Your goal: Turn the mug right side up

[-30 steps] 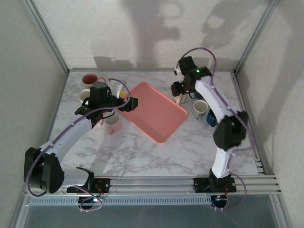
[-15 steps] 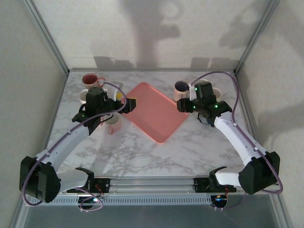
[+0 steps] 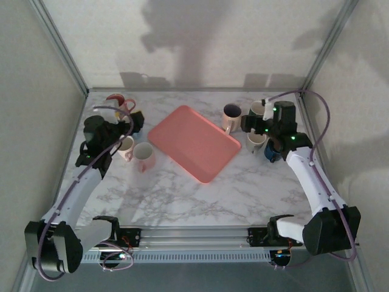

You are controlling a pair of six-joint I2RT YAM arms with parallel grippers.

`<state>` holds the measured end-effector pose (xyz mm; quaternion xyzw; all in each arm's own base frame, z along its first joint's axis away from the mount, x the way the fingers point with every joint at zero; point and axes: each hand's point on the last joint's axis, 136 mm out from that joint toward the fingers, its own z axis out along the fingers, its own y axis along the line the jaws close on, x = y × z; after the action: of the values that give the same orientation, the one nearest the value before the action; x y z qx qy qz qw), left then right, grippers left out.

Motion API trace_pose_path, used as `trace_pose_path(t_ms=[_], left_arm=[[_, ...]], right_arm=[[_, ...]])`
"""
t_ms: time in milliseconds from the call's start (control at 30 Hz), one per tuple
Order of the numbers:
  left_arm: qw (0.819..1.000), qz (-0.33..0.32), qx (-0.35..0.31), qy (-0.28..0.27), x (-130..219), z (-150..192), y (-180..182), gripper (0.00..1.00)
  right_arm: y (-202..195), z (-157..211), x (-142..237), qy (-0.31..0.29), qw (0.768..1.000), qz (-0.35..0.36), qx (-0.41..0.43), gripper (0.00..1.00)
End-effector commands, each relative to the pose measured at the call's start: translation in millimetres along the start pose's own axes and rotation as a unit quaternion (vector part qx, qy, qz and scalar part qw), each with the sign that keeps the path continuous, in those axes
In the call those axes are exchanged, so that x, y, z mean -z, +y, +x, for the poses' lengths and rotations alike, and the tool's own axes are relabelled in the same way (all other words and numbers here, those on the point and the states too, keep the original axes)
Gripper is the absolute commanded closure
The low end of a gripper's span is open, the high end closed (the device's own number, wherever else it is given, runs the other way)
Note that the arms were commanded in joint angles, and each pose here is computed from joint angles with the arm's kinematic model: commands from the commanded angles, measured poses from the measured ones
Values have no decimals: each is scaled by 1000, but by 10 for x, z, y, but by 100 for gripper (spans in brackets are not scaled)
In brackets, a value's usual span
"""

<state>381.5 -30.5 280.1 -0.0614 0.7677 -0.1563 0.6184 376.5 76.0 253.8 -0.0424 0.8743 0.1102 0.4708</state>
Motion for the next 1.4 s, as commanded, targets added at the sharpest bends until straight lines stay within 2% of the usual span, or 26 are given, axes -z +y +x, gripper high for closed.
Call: trace_pose_path(t_ms=[0,100,233,367,667,967,1367], left_arm=[[994,-87,-10,-68,161,-180,420,0],[983,-160,-13,-94,260,-81,833,0],[976,-188,-26,-110,300,192,1091,0],[971,-204,-21,-122,351,467,1224,0],[976,-189,-8,-112,220,916,1321,1],[975,-185,-17,-121,183,993,1315,1],[981,-154,-58,-101,40,1174,1150,2]], right_arm=[[-287,-110,87,-39,999,35,-10,1],[-610,-16,91,-41,996,74,-43,1],[-871,150,40,-43,992,92,-76,1],[-937,242,-5,-60,991,100,-61,1],[-952,301,-66,-75,991,98,-55,1],[-1017,425,-155,-79,990,109,-51,1],[-1069,605,-198,-104,987,120,-36,2]])
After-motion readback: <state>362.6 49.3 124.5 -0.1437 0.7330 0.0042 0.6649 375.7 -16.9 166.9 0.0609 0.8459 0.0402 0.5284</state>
